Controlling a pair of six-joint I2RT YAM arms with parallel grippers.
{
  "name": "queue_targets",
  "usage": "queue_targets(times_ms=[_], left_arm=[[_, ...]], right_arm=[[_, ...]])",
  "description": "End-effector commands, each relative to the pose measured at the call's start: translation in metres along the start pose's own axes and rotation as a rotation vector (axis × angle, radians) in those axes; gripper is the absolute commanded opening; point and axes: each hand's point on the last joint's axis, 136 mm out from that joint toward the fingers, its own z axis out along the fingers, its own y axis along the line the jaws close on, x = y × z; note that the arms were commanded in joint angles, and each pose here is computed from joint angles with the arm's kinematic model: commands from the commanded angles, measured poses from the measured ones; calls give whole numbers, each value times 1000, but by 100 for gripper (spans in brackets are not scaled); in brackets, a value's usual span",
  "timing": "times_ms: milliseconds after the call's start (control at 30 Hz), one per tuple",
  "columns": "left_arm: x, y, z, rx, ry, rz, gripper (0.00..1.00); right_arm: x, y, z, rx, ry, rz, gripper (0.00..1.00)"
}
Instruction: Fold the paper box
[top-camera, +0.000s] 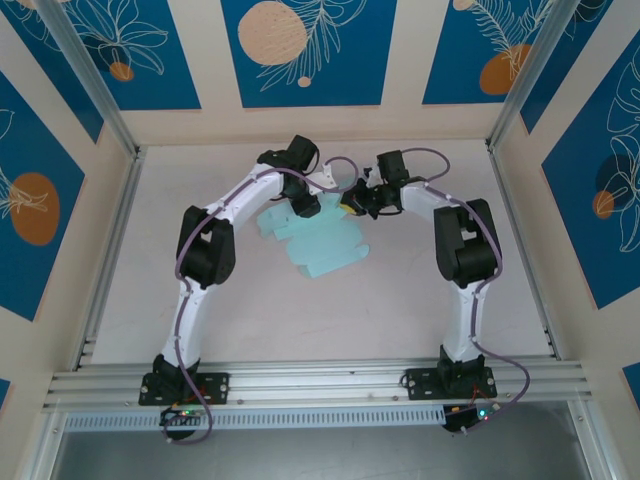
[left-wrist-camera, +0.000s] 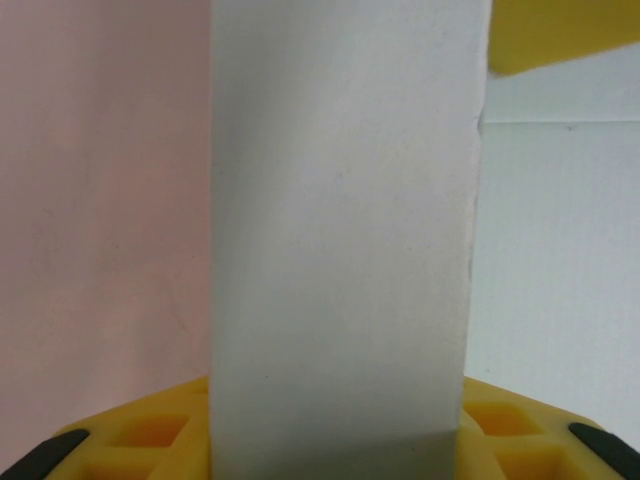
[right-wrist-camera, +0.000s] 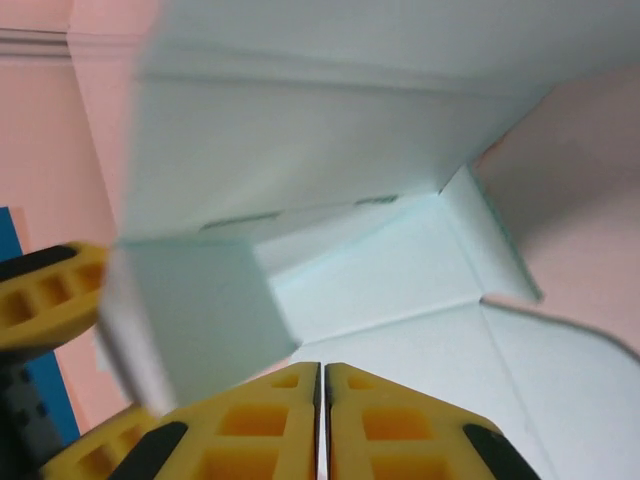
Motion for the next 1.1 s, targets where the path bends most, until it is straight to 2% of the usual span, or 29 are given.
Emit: queue_targets(times_ms=[0, 133, 367, 533, 667, 833, 1067], left_arm=[[10, -5, 0, 1, 41, 19, 41], [8, -5, 0, -1, 40, 22, 41], [6, -6, -2, 3, 30, 21, 41], [7, -7, 0, 3, 37, 30, 41], [10, -7, 3, -1, 50, 40, 41], [11, -6, 3, -5, 56, 42, 41], [9, -5, 2, -12, 50, 39, 41]], right_arm=[[3, 9, -36, 9, -23, -40, 14], [-10, 8, -61, 19, -71, -58, 17], [-75, -4, -81, -12, -101, -34, 23], [-117, -4, -58, -48, -57, -43, 27], [-137, -7, -29, -82, -23, -26, 29], [-139, -16, 6, -141, 40, 26, 29], [-105, -12, 37, -181, 148, 29, 30]])
